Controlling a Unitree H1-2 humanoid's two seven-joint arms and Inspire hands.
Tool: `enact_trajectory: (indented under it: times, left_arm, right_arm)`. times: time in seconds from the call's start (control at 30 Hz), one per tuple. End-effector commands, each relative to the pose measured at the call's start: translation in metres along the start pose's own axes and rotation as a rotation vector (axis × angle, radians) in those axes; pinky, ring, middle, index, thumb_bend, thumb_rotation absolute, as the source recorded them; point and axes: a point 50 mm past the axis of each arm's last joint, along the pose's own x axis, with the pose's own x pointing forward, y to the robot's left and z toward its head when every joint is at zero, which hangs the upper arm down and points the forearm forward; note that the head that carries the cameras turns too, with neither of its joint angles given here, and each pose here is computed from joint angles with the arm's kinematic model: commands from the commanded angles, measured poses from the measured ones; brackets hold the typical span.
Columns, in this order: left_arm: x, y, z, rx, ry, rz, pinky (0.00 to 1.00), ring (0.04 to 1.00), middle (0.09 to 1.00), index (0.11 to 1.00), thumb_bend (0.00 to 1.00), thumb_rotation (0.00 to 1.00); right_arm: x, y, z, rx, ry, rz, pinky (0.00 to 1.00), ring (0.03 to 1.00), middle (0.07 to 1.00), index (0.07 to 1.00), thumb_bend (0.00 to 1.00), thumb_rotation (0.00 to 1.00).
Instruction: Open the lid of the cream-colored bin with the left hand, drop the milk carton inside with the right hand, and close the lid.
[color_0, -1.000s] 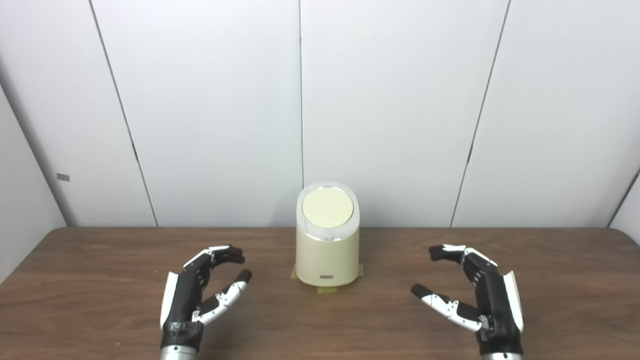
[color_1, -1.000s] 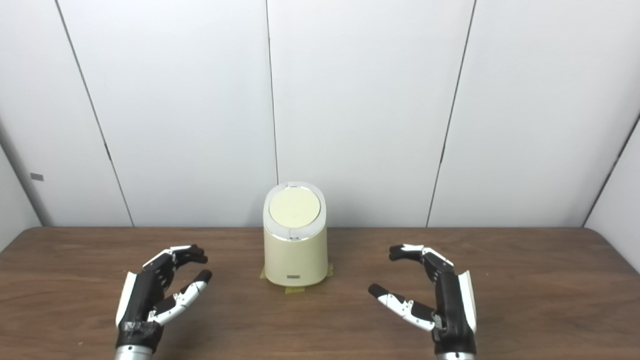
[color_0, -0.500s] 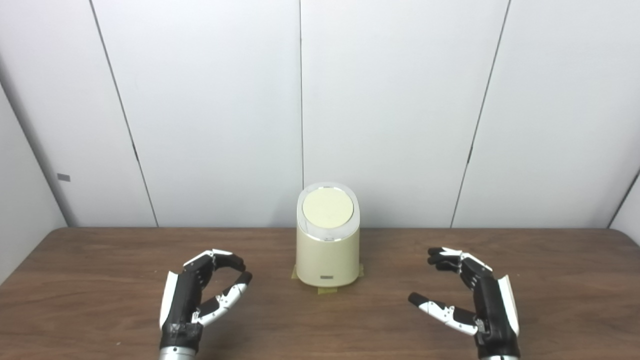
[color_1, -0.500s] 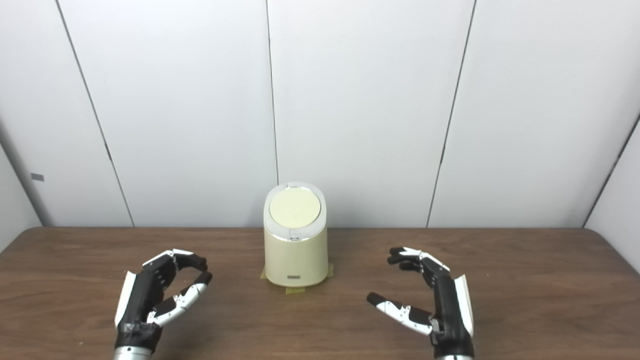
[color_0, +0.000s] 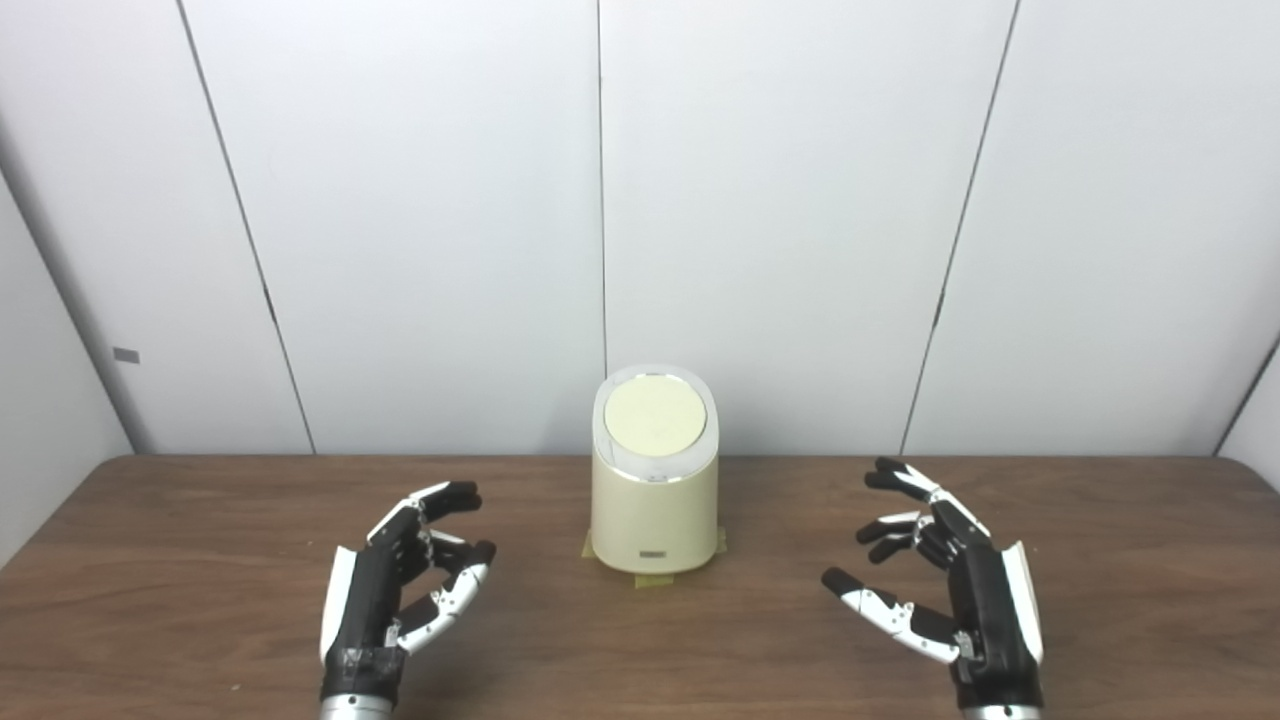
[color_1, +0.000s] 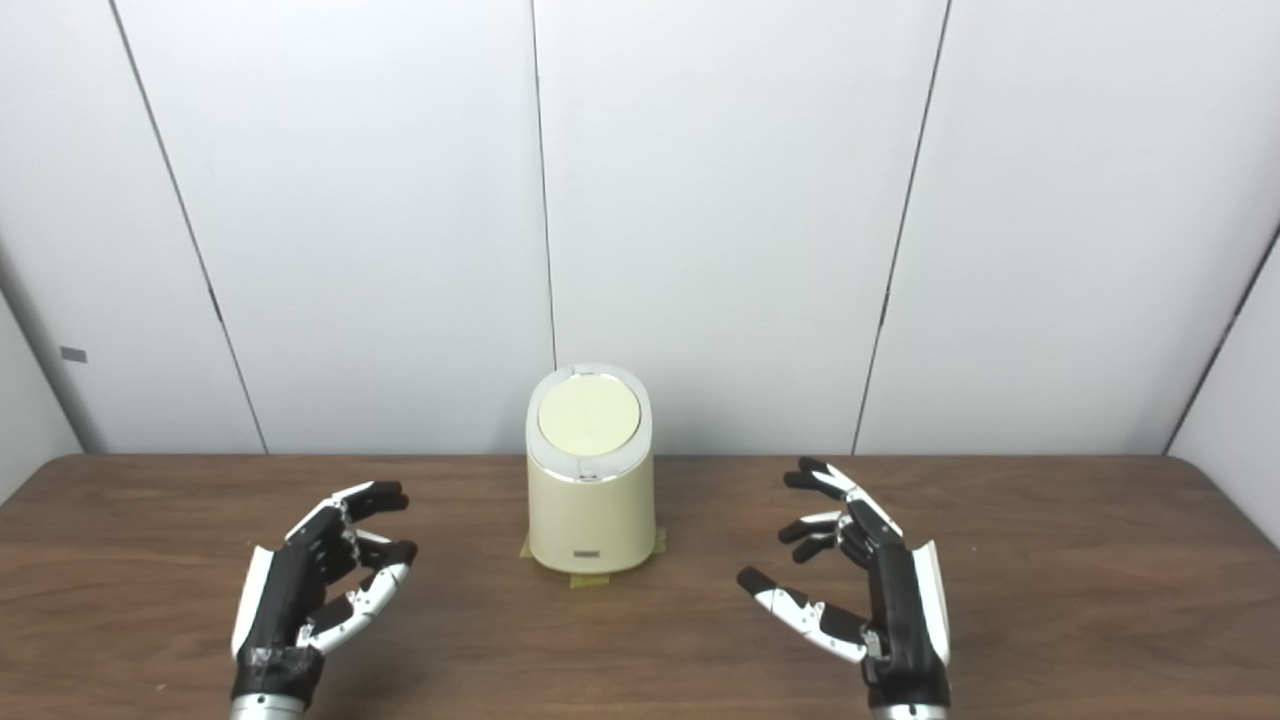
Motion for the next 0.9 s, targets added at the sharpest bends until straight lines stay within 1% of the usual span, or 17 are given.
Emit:
enact_trajectory:
  times: [0.0,0.07,0.1,0.17,0.2,0.23,0.27,0.33,0.37,0.43,0.47,0.53,0.57,0.67,0.77,0.83,0.87]
  left_arm:
    - [0.017,0.001,0.018,0.023,-0.111,-0.017,0.42,0.444,0.495,0.610,0.48,0.00]
    - [0.017,0.001,0.018,0.015,-0.119,-0.024,0.42,0.448,0.478,0.536,0.50,0.00]
    - [0.018,0.000,0.018,0.019,-0.119,-0.023,0.44,0.466,0.484,0.504,0.50,0.00]
    - [0.018,-0.001,0.019,0.033,-0.123,-0.021,0.53,0.513,0.491,0.471,0.50,0.00]
    - [0.018,-0.001,0.019,0.037,-0.126,-0.023,0.53,0.516,0.494,0.467,0.50,0.00]
    - [0.018,-0.001,0.018,0.033,-0.125,-0.025,0.52,0.494,0.496,0.480,0.50,0.00]
    - [0.018,-0.001,0.018,0.019,-0.116,-0.026,0.50,0.465,0.498,0.500,0.50,0.00]
    - [0.017,-0.001,0.018,-0.008,-0.100,-0.031,0.49,0.445,0.497,0.518,0.50,0.00]
    - [0.017,0.000,0.018,-0.016,-0.094,-0.035,0.39,0.428,0.508,0.556,0.48,0.00]
    - [0.017,0.000,0.019,-0.021,-0.089,-0.039,0.34,0.439,0.540,0.513,0.47,0.00]
    - [0.017,0.000,0.019,-0.021,-0.087,-0.039,0.33,0.430,0.516,0.540,0.47,0.00]
    - [0.017,0.001,0.019,-0.031,-0.084,-0.040,0.32,0.426,0.499,0.554,0.47,0.00]
    - [0.018,0.001,0.019,-0.039,-0.082,-0.044,0.32,0.426,0.496,0.550,0.47,0.00]
    - [0.018,0.001,0.019,-0.027,-0.095,-0.054,0.32,0.434,0.498,0.535,0.47,0.00]
    - [0.019,0.001,0.020,0.021,-0.111,-0.060,0.38,0.471,0.497,0.490,0.48,0.00]
    - [0.018,0.000,0.020,0.005,-0.096,-0.060,0.38,0.449,0.502,0.520,0.47,0.00]
    - [0.018,0.000,0.020,-0.012,-0.090,-0.062,0.38,0.438,0.504,0.540,0.47,0.00]
  right_arm:
    - [0.015,0.002,0.015,0.038,-0.081,0.002,0.43,0.451,0.620,0.647,0.49,0.00]
    - [0.015,0.003,0.017,0.054,-0.075,0.005,0.41,0.433,0.533,0.595,0.50,0.00]
    - [0.015,0.003,0.018,0.067,-0.067,0.005,0.40,0.422,0.508,0.575,0.50,0.00]
    - [0.016,0.003,0.020,0.073,-0.059,0.002,0.37,0.417,0.506,0.555,0.50,0.00]
    - [0.016,0.003,0.021,0.062,-0.060,0.006,0.36,0.431,0.510,0.527,0.50,0.00]
    - [0.016,0.003,0.022,0.041,-0.060,0.014,0.42,0.460,0.514,0.485,0.50,0.00]
    - [0.016,0.003,0.023,0.026,-0.058,0.018,0.49,0.458,0.510,0.484,0.51,0.00]
    - [0.016,0.003,0.023,0.017,-0.054,0.020,0.51,0.454,0.512,0.484,0.51,0.00]
    - [0.016,0.004,0.023,0.020,-0.054,0.016,0.41,0.477,0.549,0.486,0.50,0.00]
    - [0.016,0.003,0.022,0.036,-0.051,0.015,0.36,0.477,0.581,0.485,0.49,0.00]
    - [0.016,0.003,0.022,0.046,-0.050,0.017,0.36,0.448,0.544,0.519,0.49,0.00]
    - [0.016,0.003,0.022,0.065,-0.046,0.016,0.37,0.424,0.509,0.548,0.49,0.00]
    - [0.016,0.002,0.022,0.080,-0.047,0.014,0.35,0.417,0.497,0.553,0.49,0.00]
    - [0.017,0.002,0.023,0.079,-0.058,0.008,0.31,0.401,0.481,0.540,0.50,0.00]
    - [0.018,0.003,0.027,0.052,-0.047,0.019,0.42,0.467,0.523,0.460,0.51,0.00]
    - [0.018,0.004,0.028,0.053,-0.035,0.018,0.44,0.468,0.549,0.445,0.51,0.00]
    - [0.017,0.004,0.028,0.055,-0.035,0.016,0.44,0.461,0.542,0.450,0.51,0.00]
